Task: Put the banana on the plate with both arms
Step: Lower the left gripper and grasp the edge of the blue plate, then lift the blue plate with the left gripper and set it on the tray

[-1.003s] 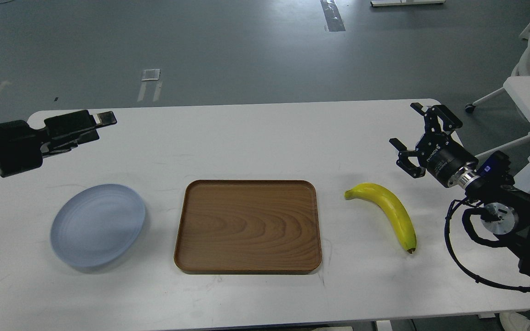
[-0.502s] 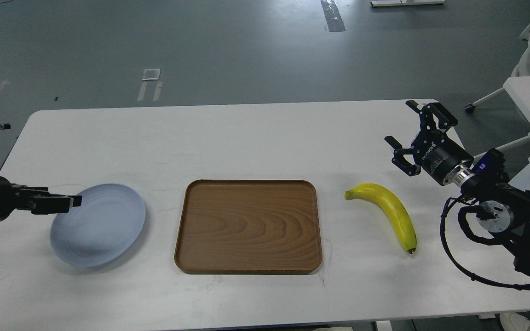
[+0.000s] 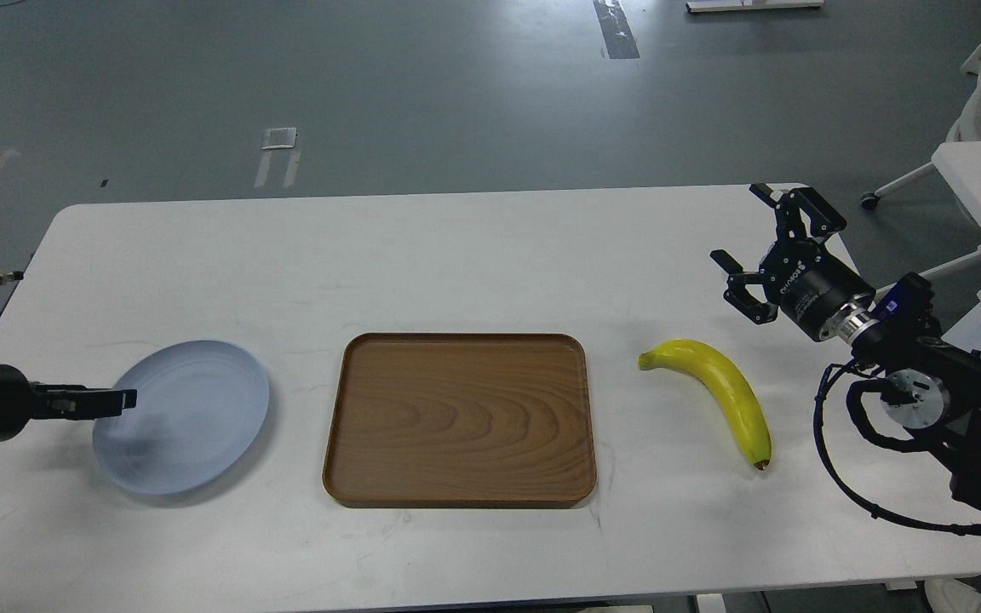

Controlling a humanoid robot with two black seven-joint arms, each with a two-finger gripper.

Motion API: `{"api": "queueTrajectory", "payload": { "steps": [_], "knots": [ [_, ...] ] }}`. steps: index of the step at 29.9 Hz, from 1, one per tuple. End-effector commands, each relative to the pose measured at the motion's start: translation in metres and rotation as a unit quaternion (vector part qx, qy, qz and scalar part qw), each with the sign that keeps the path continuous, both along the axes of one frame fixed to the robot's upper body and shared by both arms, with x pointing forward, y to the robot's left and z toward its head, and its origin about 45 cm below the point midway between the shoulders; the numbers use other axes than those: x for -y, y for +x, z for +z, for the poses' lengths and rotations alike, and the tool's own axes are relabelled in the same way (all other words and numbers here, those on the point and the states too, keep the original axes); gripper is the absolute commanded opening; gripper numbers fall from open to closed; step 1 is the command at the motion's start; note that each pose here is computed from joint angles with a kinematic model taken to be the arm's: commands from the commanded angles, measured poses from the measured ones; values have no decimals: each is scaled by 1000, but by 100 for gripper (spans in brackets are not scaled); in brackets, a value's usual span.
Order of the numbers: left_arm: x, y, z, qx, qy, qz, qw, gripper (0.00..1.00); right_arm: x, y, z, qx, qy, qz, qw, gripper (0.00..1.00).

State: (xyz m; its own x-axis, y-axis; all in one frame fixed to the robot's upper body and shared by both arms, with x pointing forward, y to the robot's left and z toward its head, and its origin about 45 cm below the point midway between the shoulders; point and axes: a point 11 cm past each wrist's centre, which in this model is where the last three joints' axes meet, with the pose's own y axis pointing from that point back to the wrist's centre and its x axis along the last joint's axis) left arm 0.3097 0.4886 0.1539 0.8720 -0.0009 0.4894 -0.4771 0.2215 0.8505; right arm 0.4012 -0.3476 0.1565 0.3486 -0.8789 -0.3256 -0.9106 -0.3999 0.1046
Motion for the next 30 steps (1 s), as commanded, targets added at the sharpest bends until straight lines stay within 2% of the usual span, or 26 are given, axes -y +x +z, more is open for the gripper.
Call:
{"api": "queueTrajectory", "payload": {
  "steps": [1, 6, 7, 9, 12, 13, 15, 16, 26, 30],
  "knots": [
    [-2, -1, -6, -5, 3, 6, 1000, 84, 0, 0, 0, 1, 0, 0, 1000, 100],
    [-2, -3, -14, -9, 6, 7, 1000, 72, 0, 0, 1, 1, 0, 0, 1000, 100],
    [-4, -4, -15, -11, 9, 9, 1000, 66, 0, 0, 1, 1, 0, 0, 1000, 100],
    [-5, -4, -16, -12, 10, 10, 1000, 59, 0, 0, 1, 1, 0, 0, 1000, 100],
    [-6, -5, -15, -12, 8, 14, 1000, 33, 0, 0, 0, 1, 0, 0, 1000, 100],
    [-6, -4, -15, -11, 6, 15, 1000, 20, 0, 1, 1, 1, 0, 0, 1000, 100],
    [-6, -4, -15, -11, 6, 15, 1000, 4, 0, 1, 1, 1, 0, 0, 1000, 100],
    [-6, -4, -15, -11, 6, 15, 1000, 0, 0, 1, 1, 1, 0, 0, 1000, 100],
    [-7, -2, -11, -7, 5, 18, 1000, 0, 0, 1, 1, 1, -1, 0, 1000, 100],
    [-4, 3, -5, 5, -24, 38, 999, 0, 0, 1, 1, 1, -1, 0, 1000, 100]
  ]
}}
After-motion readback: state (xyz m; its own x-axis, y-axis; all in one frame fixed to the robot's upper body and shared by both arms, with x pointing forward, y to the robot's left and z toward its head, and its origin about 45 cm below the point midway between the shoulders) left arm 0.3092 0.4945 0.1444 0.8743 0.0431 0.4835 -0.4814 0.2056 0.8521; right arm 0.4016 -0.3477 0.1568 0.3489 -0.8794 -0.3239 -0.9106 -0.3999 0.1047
